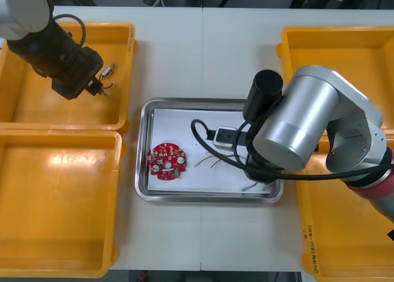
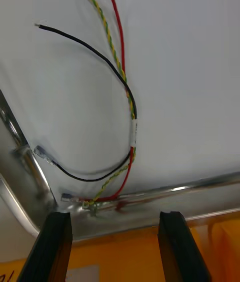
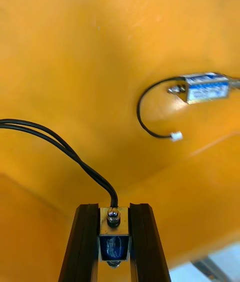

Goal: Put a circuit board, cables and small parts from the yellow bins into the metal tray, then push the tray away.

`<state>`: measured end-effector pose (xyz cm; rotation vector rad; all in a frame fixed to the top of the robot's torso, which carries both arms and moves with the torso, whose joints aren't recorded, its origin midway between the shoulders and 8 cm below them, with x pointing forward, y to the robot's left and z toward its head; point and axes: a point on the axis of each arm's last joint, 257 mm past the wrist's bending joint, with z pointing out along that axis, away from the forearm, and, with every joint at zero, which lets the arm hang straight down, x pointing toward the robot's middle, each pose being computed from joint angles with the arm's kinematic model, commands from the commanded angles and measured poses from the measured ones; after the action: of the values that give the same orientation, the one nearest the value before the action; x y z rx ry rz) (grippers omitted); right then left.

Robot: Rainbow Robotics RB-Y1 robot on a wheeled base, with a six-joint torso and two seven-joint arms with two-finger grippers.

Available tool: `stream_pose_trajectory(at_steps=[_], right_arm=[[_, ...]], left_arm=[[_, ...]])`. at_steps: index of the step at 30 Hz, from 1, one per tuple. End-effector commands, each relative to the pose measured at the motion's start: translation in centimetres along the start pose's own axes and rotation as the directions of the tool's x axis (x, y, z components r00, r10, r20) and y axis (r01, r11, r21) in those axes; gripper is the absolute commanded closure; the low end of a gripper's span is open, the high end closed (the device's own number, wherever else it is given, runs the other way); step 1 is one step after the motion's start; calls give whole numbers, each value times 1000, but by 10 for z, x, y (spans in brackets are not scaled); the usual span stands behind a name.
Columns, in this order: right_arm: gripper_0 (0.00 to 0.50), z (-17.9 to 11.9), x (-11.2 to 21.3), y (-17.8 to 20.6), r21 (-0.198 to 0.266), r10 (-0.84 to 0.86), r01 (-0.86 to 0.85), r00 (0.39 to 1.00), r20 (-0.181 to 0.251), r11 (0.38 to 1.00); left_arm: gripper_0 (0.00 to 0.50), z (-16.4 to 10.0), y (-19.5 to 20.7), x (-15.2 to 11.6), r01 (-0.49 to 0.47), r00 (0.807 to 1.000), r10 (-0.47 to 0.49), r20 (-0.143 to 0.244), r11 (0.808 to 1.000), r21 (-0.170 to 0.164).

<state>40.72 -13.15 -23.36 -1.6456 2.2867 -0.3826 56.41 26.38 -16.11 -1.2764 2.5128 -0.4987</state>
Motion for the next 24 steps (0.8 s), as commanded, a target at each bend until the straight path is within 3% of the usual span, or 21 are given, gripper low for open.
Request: stream_pose_trajectory(at_steps=[1, 8, 12, 19, 24], right_arm=[[0, -38, -16, -22, 48, 30, -36, 994, 108, 998], [0, -80, -12, -65, 120, 120, -149, 968, 221, 981], [0, -95, 2, -85, 127, 177, -213, 952, 252, 969], [0, -123, 35, -127, 161, 294, -353, 906, 303, 921], [0, -137, 60, -150, 195, 349, -421, 882, 316, 886]], left_arm=[[494, -59, -26, -16, -103, 991, 99, 85, 993, 48], [495, -82, -31, 13, -230, 968, 226, 108, 973, 23], [495, -91, -37, 33, -291, 952, 286, 106, 956, 32], [495, -90, -49, 79, -418, 905, 412, 103, 908, 38], [495, -69, -56, 113, -507, 856, 502, 124, 862, 10]])
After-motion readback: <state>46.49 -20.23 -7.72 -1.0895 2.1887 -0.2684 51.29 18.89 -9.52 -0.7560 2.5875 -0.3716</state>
